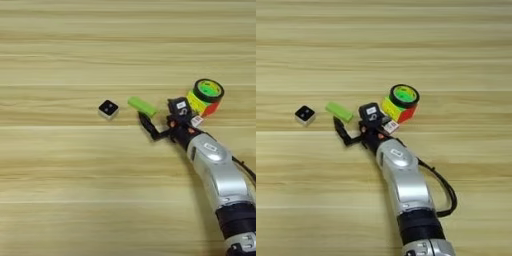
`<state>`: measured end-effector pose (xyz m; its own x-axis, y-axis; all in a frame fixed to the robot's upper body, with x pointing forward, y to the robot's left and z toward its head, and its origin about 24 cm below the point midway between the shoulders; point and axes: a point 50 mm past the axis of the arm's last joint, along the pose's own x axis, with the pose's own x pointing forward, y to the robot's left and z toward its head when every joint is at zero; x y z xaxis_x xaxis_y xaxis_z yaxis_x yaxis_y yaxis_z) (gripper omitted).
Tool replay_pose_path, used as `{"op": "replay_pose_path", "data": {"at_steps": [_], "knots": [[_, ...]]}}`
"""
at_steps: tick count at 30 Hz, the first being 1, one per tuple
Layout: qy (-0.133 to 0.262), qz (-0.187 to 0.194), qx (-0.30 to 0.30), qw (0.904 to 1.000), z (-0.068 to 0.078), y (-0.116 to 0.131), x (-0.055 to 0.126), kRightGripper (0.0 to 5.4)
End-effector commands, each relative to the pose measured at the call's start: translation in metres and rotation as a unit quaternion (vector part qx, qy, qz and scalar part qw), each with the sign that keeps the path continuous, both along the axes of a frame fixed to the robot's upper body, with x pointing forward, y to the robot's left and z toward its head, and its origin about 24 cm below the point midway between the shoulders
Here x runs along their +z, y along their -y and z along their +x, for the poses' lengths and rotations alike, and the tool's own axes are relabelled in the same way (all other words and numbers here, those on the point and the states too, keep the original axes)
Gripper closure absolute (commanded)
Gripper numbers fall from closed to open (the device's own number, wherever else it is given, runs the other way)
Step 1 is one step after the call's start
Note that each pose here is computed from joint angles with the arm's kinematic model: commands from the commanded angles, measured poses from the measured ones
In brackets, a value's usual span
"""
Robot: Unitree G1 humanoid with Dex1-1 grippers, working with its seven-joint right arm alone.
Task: Move the objects on the table
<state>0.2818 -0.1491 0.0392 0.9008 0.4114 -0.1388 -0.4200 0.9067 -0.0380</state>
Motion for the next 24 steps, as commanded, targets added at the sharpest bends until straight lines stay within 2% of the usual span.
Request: {"op": "replay_pose_path", "data": {"at_steps": [1, 6, 14, 24], "knots": [[0.086, 0.001, 0.022, 0.9961, 0.011, -0.01, 0.044, 0.05], [0.086, -0.008, 0.046, 0.9952, 0.018, -0.02, 0.049, 0.05], [0.048, -0.005, 0.054, 0.9974, 0.027, -0.026, 0.03, 0.05], [0.038, -0.01, 0.045, 0.9982, 0.033, -0.026, 0.02, 0.05]]}}
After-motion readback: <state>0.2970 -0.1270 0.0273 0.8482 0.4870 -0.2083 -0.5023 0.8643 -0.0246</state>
